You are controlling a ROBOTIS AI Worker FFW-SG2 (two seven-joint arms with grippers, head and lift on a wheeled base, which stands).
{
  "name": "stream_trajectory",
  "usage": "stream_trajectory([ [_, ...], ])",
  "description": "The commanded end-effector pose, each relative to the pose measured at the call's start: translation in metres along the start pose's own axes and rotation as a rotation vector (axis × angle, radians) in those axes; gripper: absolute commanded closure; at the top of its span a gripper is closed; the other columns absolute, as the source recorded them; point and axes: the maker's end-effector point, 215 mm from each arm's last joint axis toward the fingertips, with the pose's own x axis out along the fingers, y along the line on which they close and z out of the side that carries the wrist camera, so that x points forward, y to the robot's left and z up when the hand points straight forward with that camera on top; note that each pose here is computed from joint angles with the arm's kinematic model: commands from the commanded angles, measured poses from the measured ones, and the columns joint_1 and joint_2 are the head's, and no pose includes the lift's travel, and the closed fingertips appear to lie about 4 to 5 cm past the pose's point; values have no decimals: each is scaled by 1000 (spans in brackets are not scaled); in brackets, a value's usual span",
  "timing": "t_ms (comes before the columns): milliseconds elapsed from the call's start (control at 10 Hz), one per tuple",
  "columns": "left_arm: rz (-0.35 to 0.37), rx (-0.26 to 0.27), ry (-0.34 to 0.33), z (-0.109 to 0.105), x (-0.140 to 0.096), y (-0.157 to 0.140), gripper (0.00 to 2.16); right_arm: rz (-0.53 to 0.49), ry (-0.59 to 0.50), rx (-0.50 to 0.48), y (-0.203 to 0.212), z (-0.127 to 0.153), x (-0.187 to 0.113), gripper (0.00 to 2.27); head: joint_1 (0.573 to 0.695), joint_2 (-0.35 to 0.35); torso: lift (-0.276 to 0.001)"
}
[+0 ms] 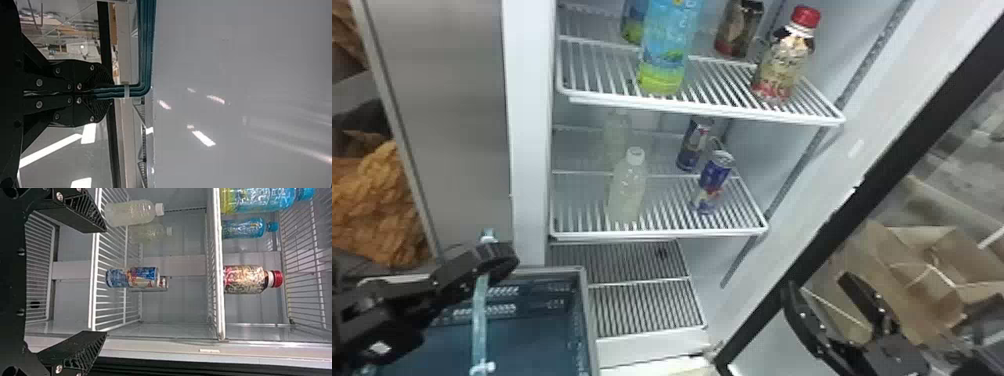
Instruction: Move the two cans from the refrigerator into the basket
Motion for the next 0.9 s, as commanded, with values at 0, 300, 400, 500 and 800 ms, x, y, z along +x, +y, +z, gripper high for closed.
stream_trajectory([
  [0,0,-1,2,-1,1,0,1199,-10,-7,-7,-4,-4,7,110,695,-350,-218],
  [300,-4,2,5,0,3,-2,1199,-4,-22,40,2,-19,28,108,695,-350,-218],
  [400,-5,1,7,-1,4,-2,1199,6,-34,53,7,-22,39,108,695,-350,-218],
  [500,-4,0,11,-2,5,-1,1199,3,-53,58,7,-21,48,108,695,-350,-218],
  [800,1,-2,18,-5,7,0,1199,-5,-80,82,6,-26,74,108,695,-350,-218],
])
